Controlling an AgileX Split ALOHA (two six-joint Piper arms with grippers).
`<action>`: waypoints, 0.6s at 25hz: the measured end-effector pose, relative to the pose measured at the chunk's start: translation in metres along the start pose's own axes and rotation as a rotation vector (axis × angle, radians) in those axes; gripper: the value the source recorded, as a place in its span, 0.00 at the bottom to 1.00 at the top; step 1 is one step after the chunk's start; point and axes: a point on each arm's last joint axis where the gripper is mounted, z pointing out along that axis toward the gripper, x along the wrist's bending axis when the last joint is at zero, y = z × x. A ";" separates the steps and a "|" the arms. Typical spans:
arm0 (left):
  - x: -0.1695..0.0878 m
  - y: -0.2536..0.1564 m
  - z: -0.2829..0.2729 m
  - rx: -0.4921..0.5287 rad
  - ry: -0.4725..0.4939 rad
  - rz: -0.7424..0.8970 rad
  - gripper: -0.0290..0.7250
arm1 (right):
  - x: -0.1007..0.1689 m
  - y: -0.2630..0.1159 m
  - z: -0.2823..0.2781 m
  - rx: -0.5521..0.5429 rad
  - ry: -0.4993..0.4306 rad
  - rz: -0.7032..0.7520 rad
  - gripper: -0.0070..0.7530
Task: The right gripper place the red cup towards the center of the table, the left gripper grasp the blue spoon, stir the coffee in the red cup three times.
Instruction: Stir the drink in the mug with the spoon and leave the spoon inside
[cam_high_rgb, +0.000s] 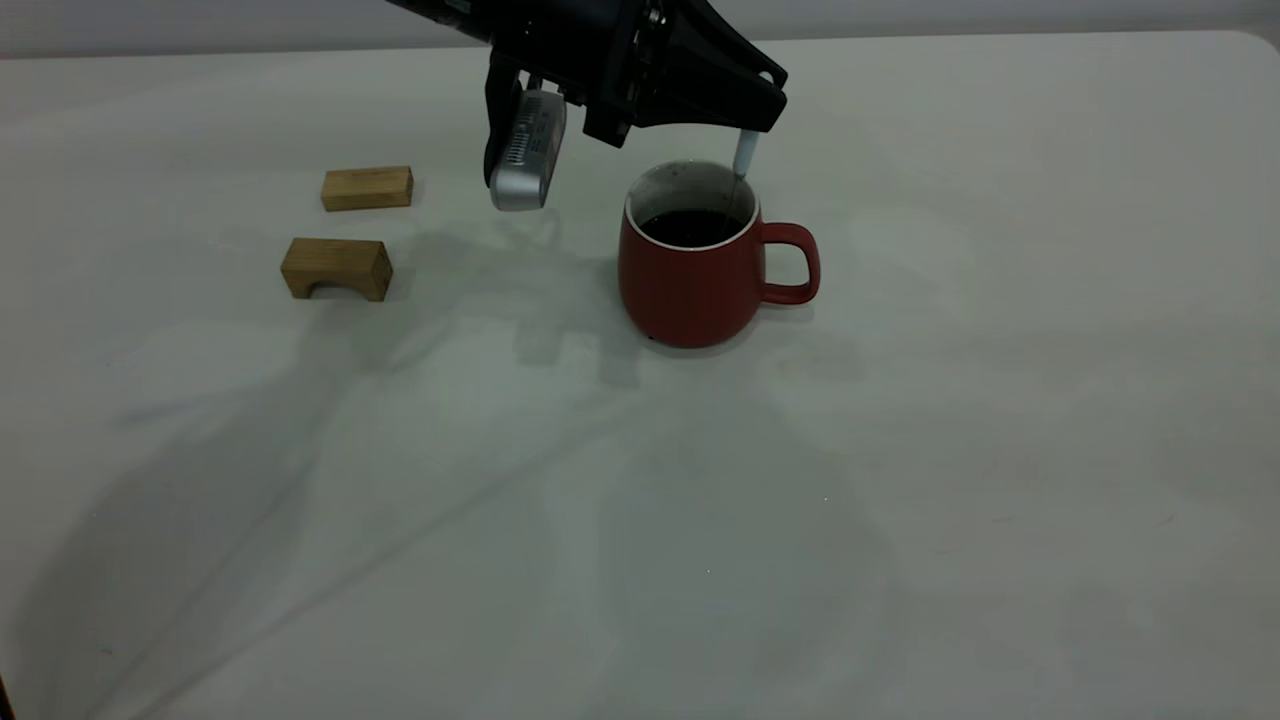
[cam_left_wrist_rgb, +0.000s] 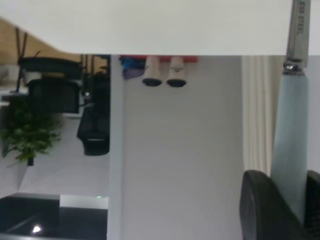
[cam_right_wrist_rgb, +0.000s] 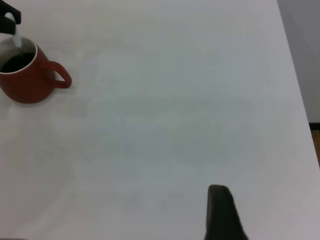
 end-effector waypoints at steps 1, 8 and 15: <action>0.001 0.000 0.000 -0.005 0.013 -0.015 0.28 | 0.000 0.000 0.000 0.000 0.000 0.000 0.68; 0.001 0.011 -0.007 -0.099 0.034 -0.092 0.28 | 0.000 0.000 0.000 0.000 0.000 0.000 0.68; -0.009 0.016 -0.019 -0.087 -0.041 0.033 0.28 | 0.000 0.000 0.000 0.000 0.000 0.000 0.68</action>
